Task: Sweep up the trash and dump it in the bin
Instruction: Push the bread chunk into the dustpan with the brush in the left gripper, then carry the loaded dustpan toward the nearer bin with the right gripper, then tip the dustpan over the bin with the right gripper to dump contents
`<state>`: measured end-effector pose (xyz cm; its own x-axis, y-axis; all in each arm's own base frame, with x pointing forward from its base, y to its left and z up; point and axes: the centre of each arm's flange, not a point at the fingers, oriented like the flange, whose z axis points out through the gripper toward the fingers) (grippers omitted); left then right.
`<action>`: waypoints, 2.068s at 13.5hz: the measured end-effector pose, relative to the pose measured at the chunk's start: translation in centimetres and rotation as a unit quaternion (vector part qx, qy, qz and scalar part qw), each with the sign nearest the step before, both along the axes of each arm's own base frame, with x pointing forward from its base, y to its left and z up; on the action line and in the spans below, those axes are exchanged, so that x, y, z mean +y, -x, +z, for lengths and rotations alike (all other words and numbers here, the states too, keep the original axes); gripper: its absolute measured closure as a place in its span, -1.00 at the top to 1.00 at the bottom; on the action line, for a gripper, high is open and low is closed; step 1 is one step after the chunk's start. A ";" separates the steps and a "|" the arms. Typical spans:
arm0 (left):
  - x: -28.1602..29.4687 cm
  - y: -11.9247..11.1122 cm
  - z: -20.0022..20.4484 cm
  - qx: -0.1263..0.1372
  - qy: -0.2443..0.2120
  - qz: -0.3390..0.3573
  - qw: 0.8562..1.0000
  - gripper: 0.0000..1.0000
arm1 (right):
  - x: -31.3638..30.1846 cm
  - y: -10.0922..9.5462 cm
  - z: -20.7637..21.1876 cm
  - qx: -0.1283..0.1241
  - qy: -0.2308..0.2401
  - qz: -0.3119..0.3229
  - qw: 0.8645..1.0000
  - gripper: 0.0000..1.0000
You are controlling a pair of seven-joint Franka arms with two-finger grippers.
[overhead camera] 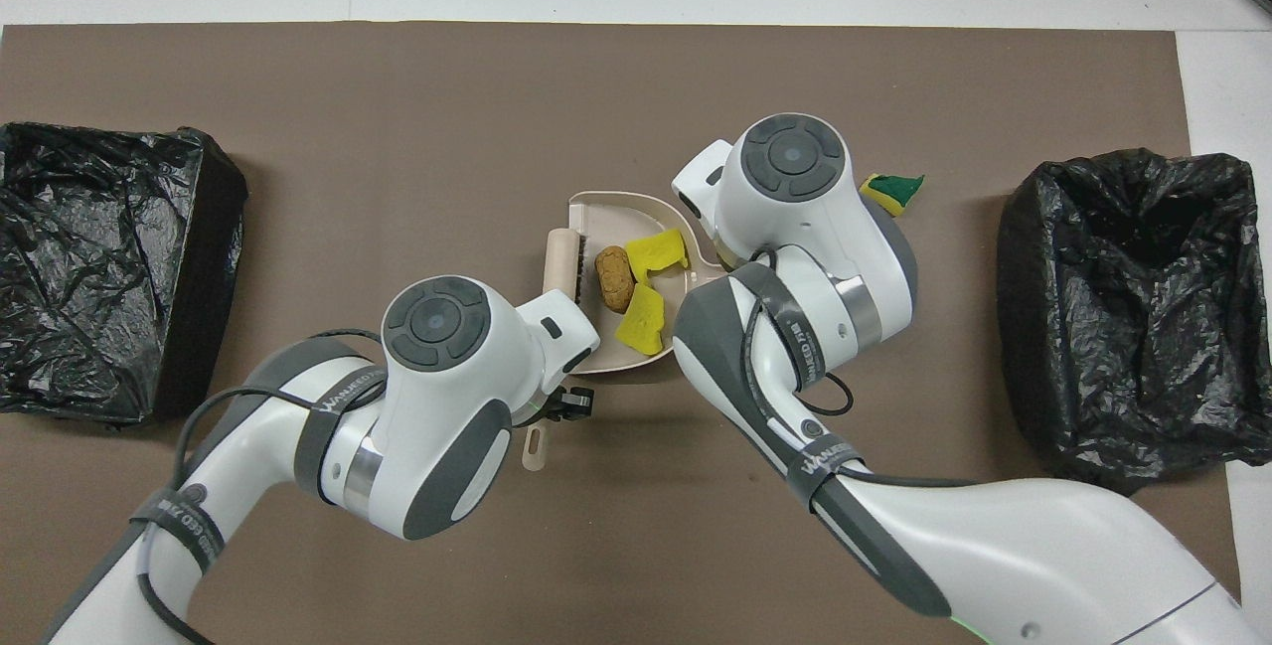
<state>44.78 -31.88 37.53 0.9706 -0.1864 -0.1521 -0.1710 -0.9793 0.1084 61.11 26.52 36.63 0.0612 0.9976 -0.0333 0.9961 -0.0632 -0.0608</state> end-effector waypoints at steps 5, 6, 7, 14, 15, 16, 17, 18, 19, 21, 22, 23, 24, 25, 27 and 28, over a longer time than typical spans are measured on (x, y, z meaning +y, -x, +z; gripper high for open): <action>4.8 -0.5 5.3 -0.012 -0.029 0.010 0.999 -0.45 | -6.0 -2.3 4.3 -0.023 -0.041 -0.018 0.999 -0.38; 5.0 -0.1 5.9 -0.009 -0.031 0.009 0.999 -0.45 | -6.5 -2.3 5.6 -0.033 -0.044 -0.021 0.998 -0.38; 5.2 0.3 6.3 -0.008 -0.033 0.008 0.999 -0.45 | -7.0 -2.3 7.0 -0.042 -0.046 -0.025 0.998 -0.38; -0.1 8.9 1.9 0.006 -0.070 0.040 0.997 -0.45 | -18.0 -3.2 15.4 -0.054 -0.043 -0.069 0.995 -0.38; -1.3 11.1 1.3 0.005 -0.077 0.038 0.996 -0.45 | -20.4 -3.1 16.1 -0.054 -0.041 -0.074 0.995 -0.38; -2.2 13.2 0.7 0.003 -0.083 0.041 0.996 -0.45 | -23.1 -3.0 16.7 -0.055 -0.040 -0.081 0.994 -0.38; -3.1 15.2 0.1 -0.001 -0.086 0.045 0.995 -0.45 | -25.9 -2.8 17.0 -0.055 -0.039 -0.086 0.994 -0.38; -4.2 17.3 -0.9 -0.009 -0.085 0.046 0.995 -0.45 | -28.9 -2.6 17.1 -0.051 -0.037 -0.091 0.994 -0.38; -4.9 18.9 -1.8 -0.016 -0.082 0.047 0.995 -0.45 | -31.6 -2.3 17.1 -0.048 -0.036 -0.096 0.994 -0.38; -5.3 20.8 -3.2 -0.019 -0.084 0.042 0.995 -0.45 | -36.7 -1.5 17.0 -0.043 -0.035 -0.106 0.993 -0.38; -5.1 21.1 -3.6 -0.017 -0.087 0.041 0.995 -0.45 | -38.9 -1.1 17.0 -0.042 -0.034 -0.107 0.993 -0.38; -5.0 21.4 -3.9 -0.016 -0.090 0.038 0.995 -0.45 | -41.1 -0.6 17.0 -0.042 -0.030 -0.106 0.993 -0.38; -5.1 21.6 -3.9 -0.016 -0.089 0.037 0.995 -0.45 | -43.4 0.0 17.1 -0.041 -0.015 -0.104 0.994 -0.38; -5.1 21.6 -3.9 -0.016 -0.089 0.037 0.995 -0.45 | -45.6 0.6 17.2 -0.038 0.002 -0.101 0.994 -0.38; -5.1 21.6 -3.9 -0.016 -0.088 0.037 0.995 -0.34 | -49.9 2.2 17.6 -0.035 0.030 -0.094 0.995 -0.38; -5.0 21.5 -3.8 -0.016 -0.087 0.039 0.995 -0.10 | -51.8 3.0 18.0 -0.033 0.046 -0.092 0.994 -0.38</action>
<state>23.33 -36.91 33.72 0.9859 -0.0842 -0.1443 -0.0949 -0.9931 -0.0689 58.08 -25.30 54.59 0.2483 0.9619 -0.1145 0.9686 -0.2479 0.0181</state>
